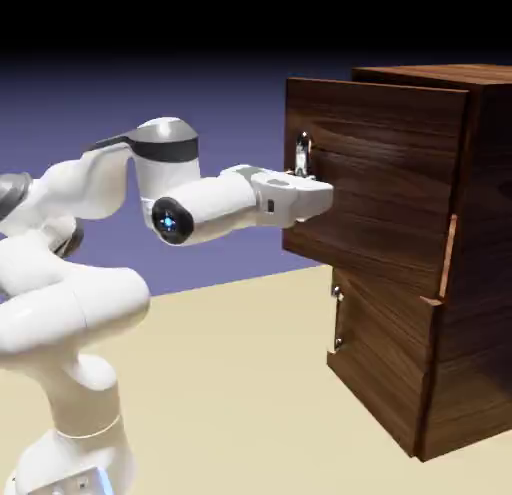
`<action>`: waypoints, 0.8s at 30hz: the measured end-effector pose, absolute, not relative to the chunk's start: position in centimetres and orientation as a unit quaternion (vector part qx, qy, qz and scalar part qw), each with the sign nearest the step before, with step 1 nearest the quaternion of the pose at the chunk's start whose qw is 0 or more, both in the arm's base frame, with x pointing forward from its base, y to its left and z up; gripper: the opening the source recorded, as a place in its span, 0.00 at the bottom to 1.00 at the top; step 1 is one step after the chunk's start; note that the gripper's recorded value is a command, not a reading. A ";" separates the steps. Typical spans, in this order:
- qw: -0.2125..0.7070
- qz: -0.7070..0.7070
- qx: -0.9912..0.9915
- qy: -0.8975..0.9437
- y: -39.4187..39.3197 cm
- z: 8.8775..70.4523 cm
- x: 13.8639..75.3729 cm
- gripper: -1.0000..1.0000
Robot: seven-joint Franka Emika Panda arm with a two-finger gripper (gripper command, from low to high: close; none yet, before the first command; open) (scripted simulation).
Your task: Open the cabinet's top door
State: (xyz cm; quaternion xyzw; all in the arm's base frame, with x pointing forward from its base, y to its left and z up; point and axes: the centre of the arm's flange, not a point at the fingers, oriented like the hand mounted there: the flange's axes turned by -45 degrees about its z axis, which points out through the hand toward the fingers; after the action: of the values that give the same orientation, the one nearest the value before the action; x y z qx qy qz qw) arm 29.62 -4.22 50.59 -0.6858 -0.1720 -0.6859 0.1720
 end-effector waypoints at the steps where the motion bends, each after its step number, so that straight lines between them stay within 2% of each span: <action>1: 0.179 -0.684 -0.684 -0.179 -4.7 50.6 29.3 0.00; 12: 0.257 -0.660 -0.658 -0.256 -10.7 50.6 26.6 0.00; 24: 0.278 -0.650 -0.650 -0.278 -12.6 50.6 26.2 0.00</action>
State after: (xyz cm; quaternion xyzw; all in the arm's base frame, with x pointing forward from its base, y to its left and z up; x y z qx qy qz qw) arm 26.15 -12.57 50.58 -0.6502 -0.2779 -0.6501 0.2782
